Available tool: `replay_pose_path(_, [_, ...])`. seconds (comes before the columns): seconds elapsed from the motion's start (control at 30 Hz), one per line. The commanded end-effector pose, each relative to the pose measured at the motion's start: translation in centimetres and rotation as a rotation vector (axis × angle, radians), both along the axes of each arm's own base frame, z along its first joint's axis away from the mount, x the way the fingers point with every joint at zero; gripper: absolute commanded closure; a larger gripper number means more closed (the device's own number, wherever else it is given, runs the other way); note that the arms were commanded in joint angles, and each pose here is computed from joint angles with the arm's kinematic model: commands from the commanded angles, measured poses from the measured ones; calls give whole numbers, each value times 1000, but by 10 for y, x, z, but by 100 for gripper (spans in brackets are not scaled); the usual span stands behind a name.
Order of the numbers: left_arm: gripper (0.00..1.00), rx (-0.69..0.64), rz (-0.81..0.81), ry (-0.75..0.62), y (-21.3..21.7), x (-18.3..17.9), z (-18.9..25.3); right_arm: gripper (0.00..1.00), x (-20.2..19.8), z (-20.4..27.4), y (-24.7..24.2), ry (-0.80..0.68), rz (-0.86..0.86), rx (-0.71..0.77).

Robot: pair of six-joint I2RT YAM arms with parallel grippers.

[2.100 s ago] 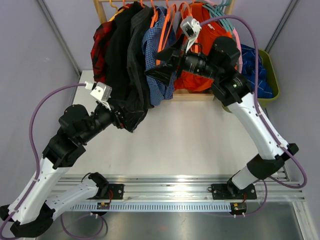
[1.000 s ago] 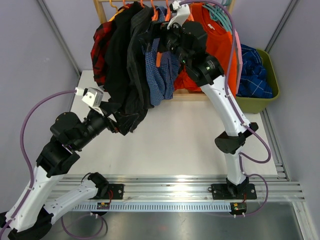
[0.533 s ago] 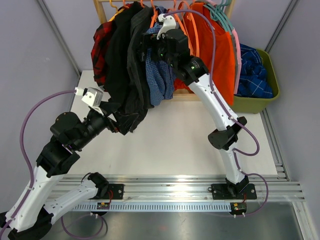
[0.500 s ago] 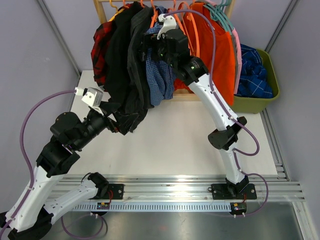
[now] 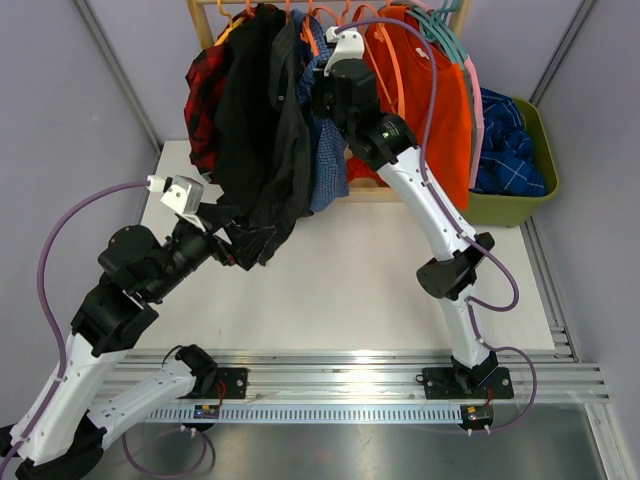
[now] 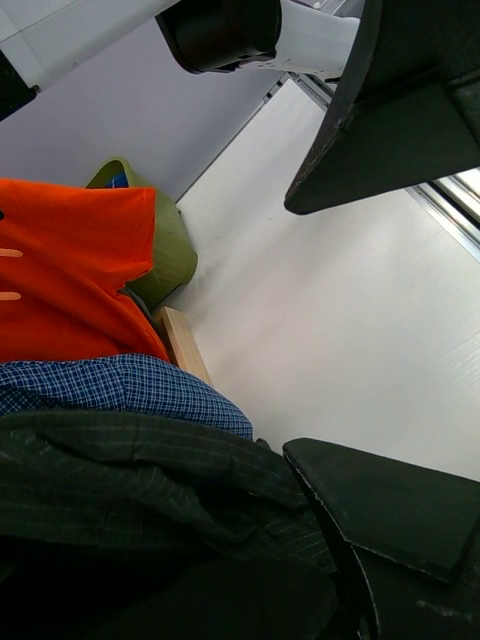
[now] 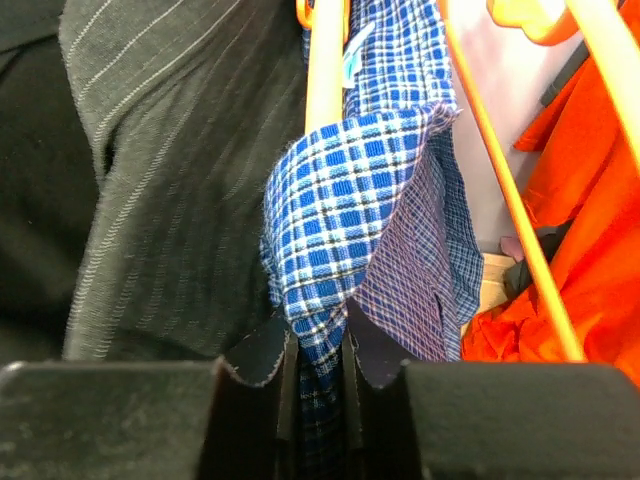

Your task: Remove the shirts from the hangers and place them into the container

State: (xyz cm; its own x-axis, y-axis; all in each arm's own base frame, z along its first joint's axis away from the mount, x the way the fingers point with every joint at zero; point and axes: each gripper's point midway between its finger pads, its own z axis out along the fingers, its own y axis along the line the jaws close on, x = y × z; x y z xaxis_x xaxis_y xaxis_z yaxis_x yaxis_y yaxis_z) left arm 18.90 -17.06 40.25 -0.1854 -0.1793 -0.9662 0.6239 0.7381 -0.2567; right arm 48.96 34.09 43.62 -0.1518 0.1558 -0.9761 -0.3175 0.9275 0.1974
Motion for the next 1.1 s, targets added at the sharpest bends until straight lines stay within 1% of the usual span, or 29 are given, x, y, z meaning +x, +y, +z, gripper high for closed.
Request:
replay_pose_path(0.0, [1,-8,15,-24,2,2,4,100,-18,46,-21,-86,-35,27])
replay_pose_path(0.17, [1,-9,13,-21,1,3,3,100,-26,71,-37,-162,-61,-2])
replay_pose_path(0.3, [1,-13,10,-21,1,2,3,100,-39,103,-55,-237,-80,-1])
replay_pose_path(0.37, [1,-15,9,-24,2,1,4,100,-47,121,-59,-296,-66,-23])
replay_pose_path(0.47, [1,-17,9,-24,2,1,4,100,-72,162,-76,-398,-50,2])
replay_pose_path(0.5, [1,-19,9,-26,2,1,5,100,-74,161,-76,-404,-42,-4])
replay_pose_path(0.53, [1,-20,7,-25,1,1,5,100,-80,173,-78,-455,-32,8])
replay_pose_path(0.57, [1,-23,4,-26,0,1,5,100,-85,174,-83,-468,-34,5])
replay_pose_path(0.6, [1,-25,3,-26,0,2,6,100,-90,186,-85,-509,-36,27])
replay_pose_path(0.7, [1,-29,-8,-26,-3,2,7,100,-90,186,-88,-541,-48,-3])
replay_pose_path(0.83, [1,-35,-22,-27,-4,-1,9,100,-61,167,-82,-492,-81,-42])
replay_pose_path(0.87, [1,-36,-22,-26,-4,-2,9,100,-50,162,-76,-487,-84,-46])
replay_pose_path(0.93, [1,-37,-13,-29,0,-3,10,100,-42,158,-70,-480,-75,-33])
replay_pose_path(1.0, [1,-32,-3,-25,3,-5,8,100,-38,162,-65,-481,-69,-15])
replay_pose_path(1.03, [1,-32,10,-26,6,-5,8,100,-39,155,-63,-445,-52,-19])
replay_pose_path(1.07, [1,-39,15,-34,9,-8,10,100,-44,161,-66,-448,-50,-6])
